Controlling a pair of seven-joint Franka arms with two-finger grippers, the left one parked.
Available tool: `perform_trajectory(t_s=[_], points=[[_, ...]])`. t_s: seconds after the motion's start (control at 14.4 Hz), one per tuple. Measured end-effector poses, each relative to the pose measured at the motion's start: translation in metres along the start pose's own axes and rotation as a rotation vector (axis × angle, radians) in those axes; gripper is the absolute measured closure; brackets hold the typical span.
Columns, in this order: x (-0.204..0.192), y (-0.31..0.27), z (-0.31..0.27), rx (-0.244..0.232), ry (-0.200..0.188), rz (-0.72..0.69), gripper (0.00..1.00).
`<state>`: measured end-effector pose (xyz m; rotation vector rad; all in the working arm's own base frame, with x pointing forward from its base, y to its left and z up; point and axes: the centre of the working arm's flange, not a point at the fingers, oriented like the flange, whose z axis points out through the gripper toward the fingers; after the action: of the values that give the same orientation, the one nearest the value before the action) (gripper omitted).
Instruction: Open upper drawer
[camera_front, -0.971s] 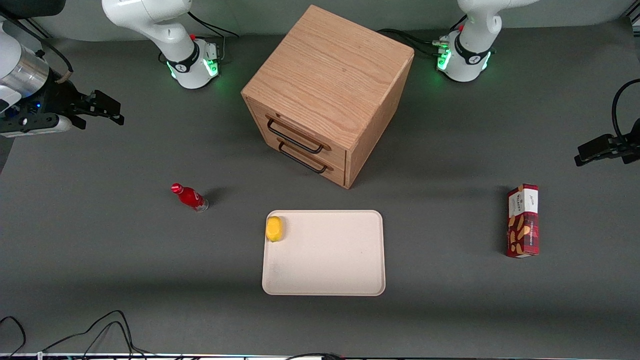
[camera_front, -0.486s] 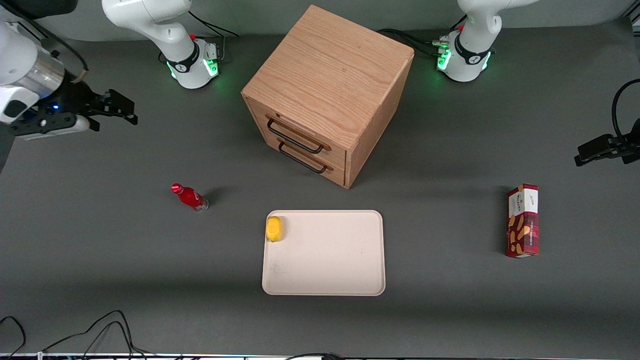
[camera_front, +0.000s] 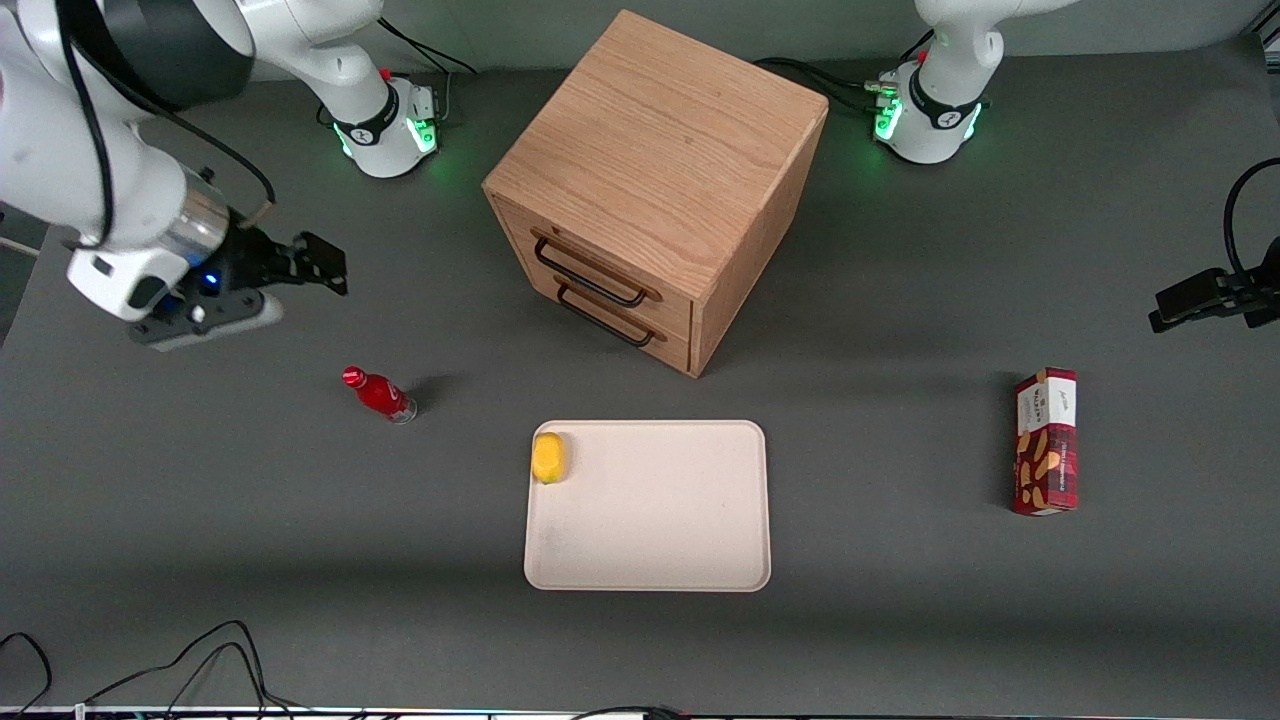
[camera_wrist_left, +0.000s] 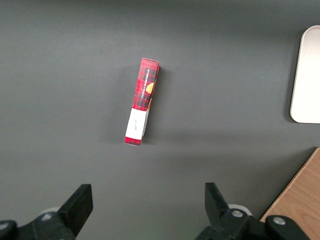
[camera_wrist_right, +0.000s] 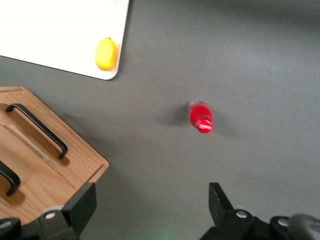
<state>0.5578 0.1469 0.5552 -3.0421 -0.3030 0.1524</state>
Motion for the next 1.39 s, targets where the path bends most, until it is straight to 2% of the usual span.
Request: perform_trajectory(t_s=[0.14,0.42,0.62,0.76,0.9,1.39], points=[[0.012,-0.01,0.011,0.052,-0.017,-0.014,0.0],[0.017,-0.059,0.02,0.084,-0.024,-0.28,0.0],[0.022,-0.086,0.033,0.154,-0.04,-0.382,0.0],[0.03,-0.108,0.055,0.18,-0.057,-0.489,0.0],[0.038,-0.138,0.08,0.205,-0.052,-0.572,0.0],[0.045,-0.196,0.119,0.248,-0.059,-0.673,0.0]])
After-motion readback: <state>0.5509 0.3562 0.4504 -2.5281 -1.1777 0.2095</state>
